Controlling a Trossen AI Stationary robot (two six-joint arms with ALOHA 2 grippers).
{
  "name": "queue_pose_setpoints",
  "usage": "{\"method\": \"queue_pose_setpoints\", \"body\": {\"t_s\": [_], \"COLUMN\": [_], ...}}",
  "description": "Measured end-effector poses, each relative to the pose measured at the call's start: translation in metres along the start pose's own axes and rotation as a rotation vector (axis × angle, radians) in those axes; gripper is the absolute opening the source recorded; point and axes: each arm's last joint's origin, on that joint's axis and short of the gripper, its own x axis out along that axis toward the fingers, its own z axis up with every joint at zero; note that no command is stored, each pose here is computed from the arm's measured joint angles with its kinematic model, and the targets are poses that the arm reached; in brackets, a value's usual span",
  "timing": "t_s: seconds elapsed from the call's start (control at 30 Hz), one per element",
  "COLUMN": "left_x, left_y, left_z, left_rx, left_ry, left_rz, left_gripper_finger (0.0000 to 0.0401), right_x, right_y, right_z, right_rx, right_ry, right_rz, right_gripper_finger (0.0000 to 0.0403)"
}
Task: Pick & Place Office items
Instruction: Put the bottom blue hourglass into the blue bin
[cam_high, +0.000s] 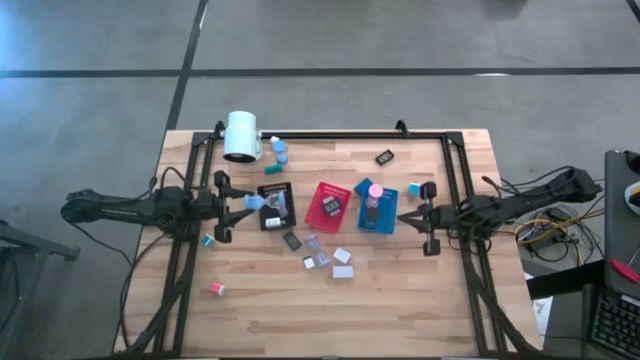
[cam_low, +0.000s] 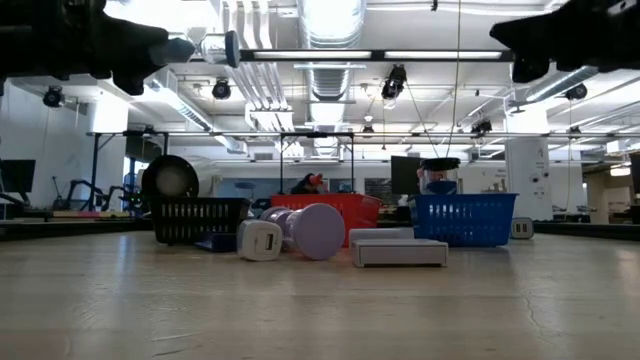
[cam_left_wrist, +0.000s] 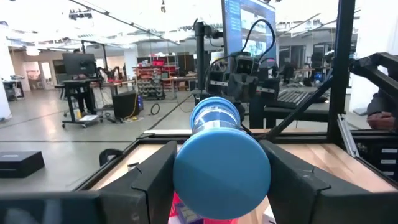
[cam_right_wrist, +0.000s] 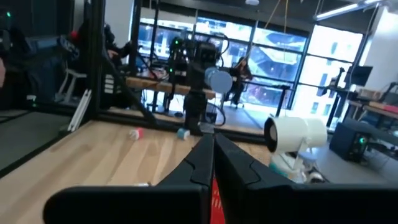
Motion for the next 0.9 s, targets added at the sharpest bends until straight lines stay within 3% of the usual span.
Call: {"method": "queue_pose_setpoints", "body": {"t_s": [0.33, 0.9], "left_x": [0.000, 0.000], "left_y": [0.000, -0.001], "left_z": [-0.002, -0.005], "left_rx": [0.001, -0.002], "left_ry": [0.024, 0.051], "left_rz": [0.001, -0.021], "left_gripper_finger": [0.0202, 0.0202], "right_x": [-0.005, -0.012], "right_y": [0.001, -0.001], "right_z": [-0.016, -0.015], "right_rx": [0.013, 0.029], "right_ry": [0.038, -0.015], "right_rz": [0.008, -0.013], "right_gripper_finger": [0.0008, 0.0008]}}
